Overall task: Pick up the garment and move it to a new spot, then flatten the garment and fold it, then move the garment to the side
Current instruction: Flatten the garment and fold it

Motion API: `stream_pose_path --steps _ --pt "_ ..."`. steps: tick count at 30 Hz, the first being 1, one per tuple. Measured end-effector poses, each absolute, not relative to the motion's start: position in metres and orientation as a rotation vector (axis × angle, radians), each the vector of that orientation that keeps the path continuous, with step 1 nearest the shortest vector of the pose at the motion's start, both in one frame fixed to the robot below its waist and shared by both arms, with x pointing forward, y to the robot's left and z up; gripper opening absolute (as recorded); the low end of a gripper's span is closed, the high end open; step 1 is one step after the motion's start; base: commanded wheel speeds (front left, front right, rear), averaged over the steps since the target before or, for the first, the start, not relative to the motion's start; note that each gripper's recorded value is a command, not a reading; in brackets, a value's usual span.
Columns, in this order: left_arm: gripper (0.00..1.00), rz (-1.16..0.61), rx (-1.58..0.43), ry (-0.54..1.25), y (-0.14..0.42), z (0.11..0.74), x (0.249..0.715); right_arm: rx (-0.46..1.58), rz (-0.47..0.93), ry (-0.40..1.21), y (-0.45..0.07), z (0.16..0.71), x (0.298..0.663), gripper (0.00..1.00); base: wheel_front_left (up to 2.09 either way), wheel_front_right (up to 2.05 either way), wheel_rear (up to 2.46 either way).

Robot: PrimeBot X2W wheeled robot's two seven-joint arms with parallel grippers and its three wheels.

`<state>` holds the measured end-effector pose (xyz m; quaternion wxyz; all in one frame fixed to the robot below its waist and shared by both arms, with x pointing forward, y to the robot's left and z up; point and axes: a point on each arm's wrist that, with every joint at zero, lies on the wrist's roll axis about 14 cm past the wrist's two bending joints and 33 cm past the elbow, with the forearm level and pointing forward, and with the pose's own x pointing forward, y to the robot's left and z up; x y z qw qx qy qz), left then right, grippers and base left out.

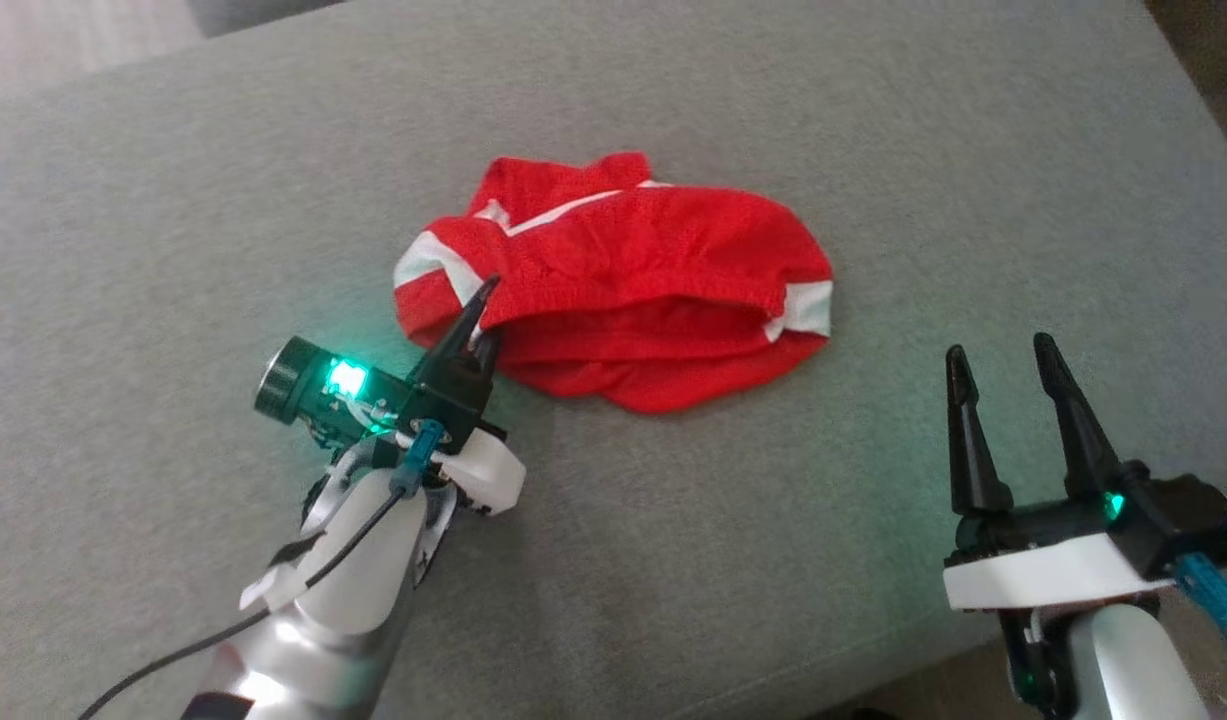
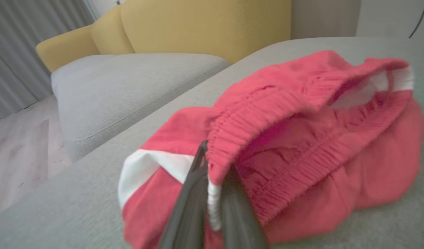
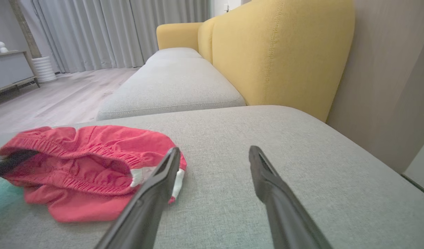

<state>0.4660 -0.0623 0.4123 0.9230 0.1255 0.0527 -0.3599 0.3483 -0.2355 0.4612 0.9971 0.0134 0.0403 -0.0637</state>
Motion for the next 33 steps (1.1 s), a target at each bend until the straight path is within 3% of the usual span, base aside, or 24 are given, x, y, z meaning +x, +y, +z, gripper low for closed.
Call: stream_pose_path --steps 13,14,15,16,33 --pt "0.0 -0.45 0.276 0.039 0.041 0.452 0.454 0.044 0.039 0.023 -0.185 0.474 0.367 1.0 0.0 0.0 0.0" --pt "0.15 -0.437 0.277 0.038 0.047 0.454 0.452 0.046 0.05 0.017 -0.182 0.476 0.368 1.0 0.0 0.0 0.0" --pt "0.87 -0.426 0.267 0.047 0.053 0.454 0.45 0.047 0.06 0.011 -0.179 0.478 0.369 1.0 0.0 0.0 0.0" --pt "1.0 -0.416 0.256 0.06 0.057 0.452 0.448 0.049 0.069 0.005 -0.176 0.48 0.37 1.0 0.0 0.0 0.0" --pt "1.0 -0.375 0.148 0.267 0.073 0.399 0.349 0.044 0.078 -0.019 -0.173 0.488 0.353 1.0 0.0 0.0 0.0"
